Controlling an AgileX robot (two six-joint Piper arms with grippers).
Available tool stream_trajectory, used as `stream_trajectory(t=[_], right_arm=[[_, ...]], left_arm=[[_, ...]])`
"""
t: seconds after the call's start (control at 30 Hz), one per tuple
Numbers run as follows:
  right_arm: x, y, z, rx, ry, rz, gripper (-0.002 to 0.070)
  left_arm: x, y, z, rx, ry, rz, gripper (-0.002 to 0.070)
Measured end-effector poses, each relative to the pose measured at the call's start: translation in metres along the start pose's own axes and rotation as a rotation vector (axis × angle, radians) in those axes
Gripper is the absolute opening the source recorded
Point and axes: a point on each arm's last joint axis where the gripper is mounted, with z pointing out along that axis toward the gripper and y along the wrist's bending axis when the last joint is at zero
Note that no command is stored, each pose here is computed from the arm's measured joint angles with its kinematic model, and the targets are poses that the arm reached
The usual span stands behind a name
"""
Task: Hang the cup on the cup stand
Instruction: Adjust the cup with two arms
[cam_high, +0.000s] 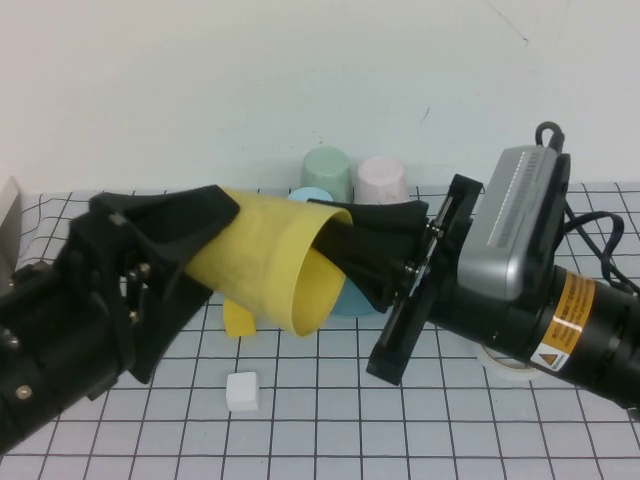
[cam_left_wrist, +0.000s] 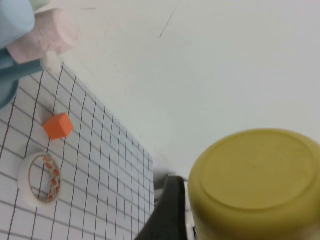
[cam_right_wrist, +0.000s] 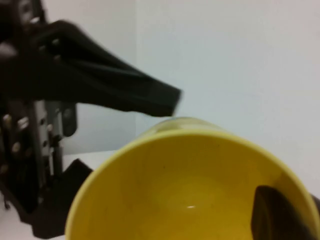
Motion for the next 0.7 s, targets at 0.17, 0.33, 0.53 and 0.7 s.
stream_trajectory(t=[0.17,0.33,0.53,0.7], right_arm=[[0.001,0.003,0.0,-0.028,0.011,-0.128,0.0016],[0.003,0.003,-0.001,-0.038,0.021,-0.253,0.0016],[0.006,0.001,-0.002,-0.046,0.057,-0.366,0.0016],[0.011,0.001,-0.002,-0.05,0.102,-0.418,0.0016]], left_arm=[[0.004,0.004,0.009,-0.019,0.05,-0.012,0.0654],[0.006,0.009,0.018,-0.045,0.076,-0.023,0.0652],[0.007,0.014,0.025,-0.063,0.103,0.058,0.063],[0.008,0.017,0.03,-0.08,0.111,0.089,0.0625]])
